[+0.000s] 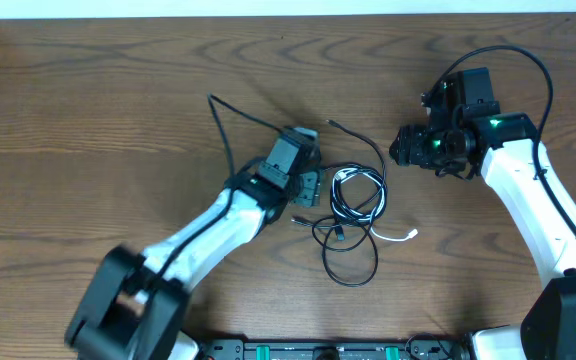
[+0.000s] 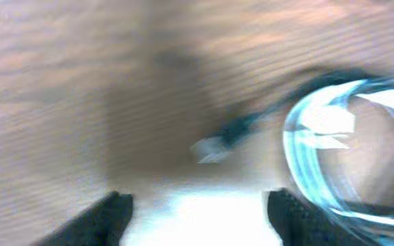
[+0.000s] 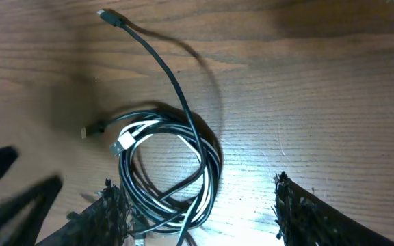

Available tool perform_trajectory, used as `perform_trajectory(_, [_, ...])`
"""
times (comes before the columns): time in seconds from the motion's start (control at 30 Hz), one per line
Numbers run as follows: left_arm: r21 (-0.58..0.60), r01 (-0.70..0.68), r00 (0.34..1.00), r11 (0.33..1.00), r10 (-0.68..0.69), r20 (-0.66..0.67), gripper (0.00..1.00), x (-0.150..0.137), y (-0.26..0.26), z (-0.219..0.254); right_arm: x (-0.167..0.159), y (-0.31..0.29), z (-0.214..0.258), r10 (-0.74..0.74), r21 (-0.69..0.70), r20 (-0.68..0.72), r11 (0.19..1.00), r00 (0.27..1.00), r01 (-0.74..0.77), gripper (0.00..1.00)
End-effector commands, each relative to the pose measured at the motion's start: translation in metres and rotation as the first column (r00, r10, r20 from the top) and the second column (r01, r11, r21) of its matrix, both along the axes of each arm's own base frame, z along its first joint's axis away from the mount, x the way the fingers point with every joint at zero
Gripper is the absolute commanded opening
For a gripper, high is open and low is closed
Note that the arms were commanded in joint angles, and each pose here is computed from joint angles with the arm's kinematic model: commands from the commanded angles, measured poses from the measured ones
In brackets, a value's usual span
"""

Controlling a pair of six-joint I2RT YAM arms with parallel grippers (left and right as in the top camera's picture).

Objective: Untangle cables
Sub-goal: 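Reach the left gripper down to grasp the loose cables on the table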

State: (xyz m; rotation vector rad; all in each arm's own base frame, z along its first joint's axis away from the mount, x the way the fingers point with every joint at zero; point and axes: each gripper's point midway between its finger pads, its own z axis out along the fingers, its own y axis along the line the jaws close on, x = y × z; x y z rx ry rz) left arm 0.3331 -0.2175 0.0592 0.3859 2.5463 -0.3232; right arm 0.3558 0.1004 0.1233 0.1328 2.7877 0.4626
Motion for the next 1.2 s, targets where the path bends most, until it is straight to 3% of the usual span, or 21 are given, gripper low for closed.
perform_trajectory(0.0, [-0.074,0.219,0.976,0.973,-0.218,0.027,0.78,-0.019,-0.038,0.022,0.003,0.001,0.01,-0.006,0.012,0.024,1.0,1.0,0.006,0.66])
perform_trajectory(0.13, [-0.033,0.27,0.963,0.962,-0.269,0.028,0.78,-0.024,-0.052,0.004,0.003,0.001,0.01,-0.016,0.016,0.019,1.0,1.0,0.015,0.66])
perform_trajectory(0.53, [0.1,0.228,0.974,0.969,-0.226,-0.032,0.78,-0.015,-0.044,-0.062,0.003,0.001,0.01,-0.016,0.016,0.02,1.0,1.0,0.015,0.66])
perform_trajectory(0.63, [0.124,0.214,0.977,0.969,-0.209,-0.049,0.6,-0.015,-0.04,-0.075,0.003,0.001,0.01,-0.015,0.016,0.019,1.0,1.0,0.015,0.67])
perform_trajectory(0.67, [0.155,0.19,0.982,0.969,-0.185,-0.047,0.42,-0.013,-0.034,-0.079,0.003,0.001,0.009,-0.015,0.016,0.019,1.0,1.0,0.015,0.67])
perform_trajectory(0.73, [0.211,0.152,0.988,0.966,-0.149,-0.03,0.33,-0.008,-0.023,-0.081,0.003,0.001,0.009,-0.015,0.016,0.019,1.0,1.0,0.015,0.67])
perform_trajectory(0.83, [0.3,0.09,0.995,0.95,-0.097,0.008,0.09,0.0,-0.005,-0.079,0.003,0.001,0.01,-0.015,0.016,0.019,1.0,1.0,0.015,0.67])
perform_trajectory(0.97, [0.359,0.025,0.998,0.933,-0.046,0.049,0.08,0.011,0.014,-0.074,0.003,0.001,0.01,-0.015,0.016,0.02,1.0,1.0,0.015,0.68])
perform_trajectory(1.17, [0.286,0.021,0.996,0.958,-0.044,0.076,0.07,0.015,0.01,-0.046,0.004,0.015,0.01,0.019,0.019,0.037,1.0,0.999,-0.02,0.67])
